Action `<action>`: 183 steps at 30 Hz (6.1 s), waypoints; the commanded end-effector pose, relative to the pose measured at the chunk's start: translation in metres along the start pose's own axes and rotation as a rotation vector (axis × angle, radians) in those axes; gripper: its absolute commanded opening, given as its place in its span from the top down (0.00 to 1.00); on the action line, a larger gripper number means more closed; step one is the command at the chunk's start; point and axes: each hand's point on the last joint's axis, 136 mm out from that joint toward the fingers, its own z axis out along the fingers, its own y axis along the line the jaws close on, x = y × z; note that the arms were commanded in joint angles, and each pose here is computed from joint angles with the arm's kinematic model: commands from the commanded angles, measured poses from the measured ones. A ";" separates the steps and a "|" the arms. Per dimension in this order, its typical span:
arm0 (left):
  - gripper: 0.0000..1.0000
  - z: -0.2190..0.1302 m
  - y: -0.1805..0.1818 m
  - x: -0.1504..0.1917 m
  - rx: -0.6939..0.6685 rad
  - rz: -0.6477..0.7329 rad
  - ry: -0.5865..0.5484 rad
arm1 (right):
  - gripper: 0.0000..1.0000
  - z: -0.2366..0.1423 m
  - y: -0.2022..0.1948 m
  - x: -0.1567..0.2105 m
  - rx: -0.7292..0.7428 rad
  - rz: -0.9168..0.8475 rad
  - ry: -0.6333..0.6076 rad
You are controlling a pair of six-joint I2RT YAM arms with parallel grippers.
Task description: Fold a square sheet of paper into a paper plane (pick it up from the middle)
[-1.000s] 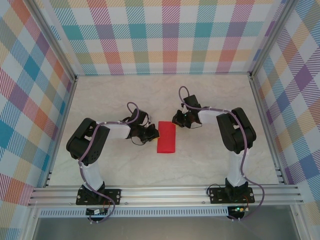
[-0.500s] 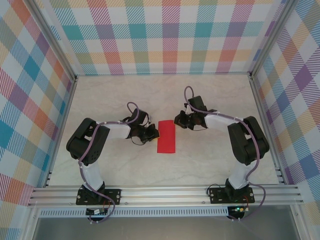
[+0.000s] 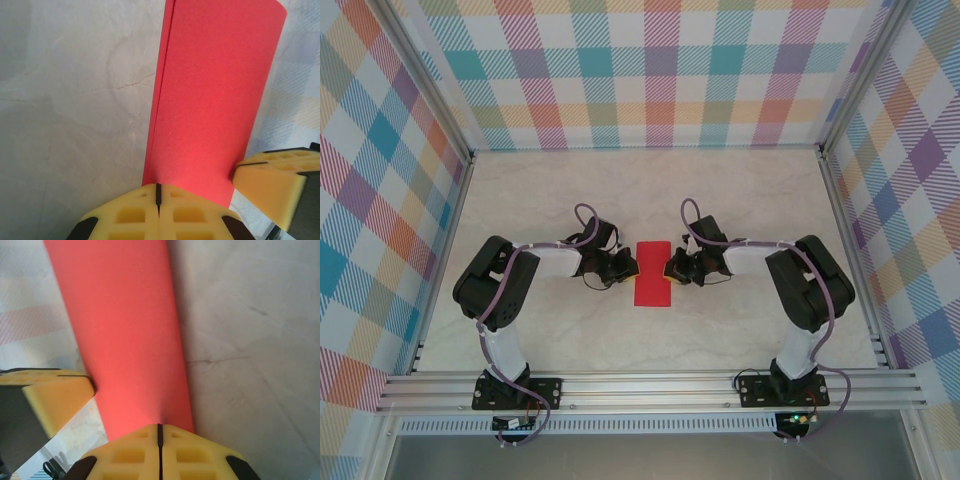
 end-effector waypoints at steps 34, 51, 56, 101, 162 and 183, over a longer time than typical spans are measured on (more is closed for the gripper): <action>0.74 0.026 -0.100 -0.027 0.114 0.117 0.069 | 0.92 -0.028 -0.004 0.008 0.049 0.020 -0.123; 0.91 0.063 -0.073 -0.034 -0.030 0.139 0.098 | 0.94 -0.014 -0.003 0.005 0.017 0.063 -0.100; 0.92 0.065 -0.066 -0.031 -0.046 0.142 0.107 | 0.95 -0.010 0.012 0.003 -0.024 0.025 -0.081; 0.94 0.067 -0.051 -0.027 -0.073 0.144 0.112 | 0.94 -0.027 -0.011 0.097 0.037 0.005 0.108; 0.91 0.033 -0.060 0.061 0.036 0.049 0.104 | 0.94 0.007 0.002 -0.036 -0.007 -0.020 -0.051; 0.99 0.044 -0.017 0.076 -0.090 0.024 0.134 | 0.97 0.009 0.000 -0.021 -0.012 -0.096 0.033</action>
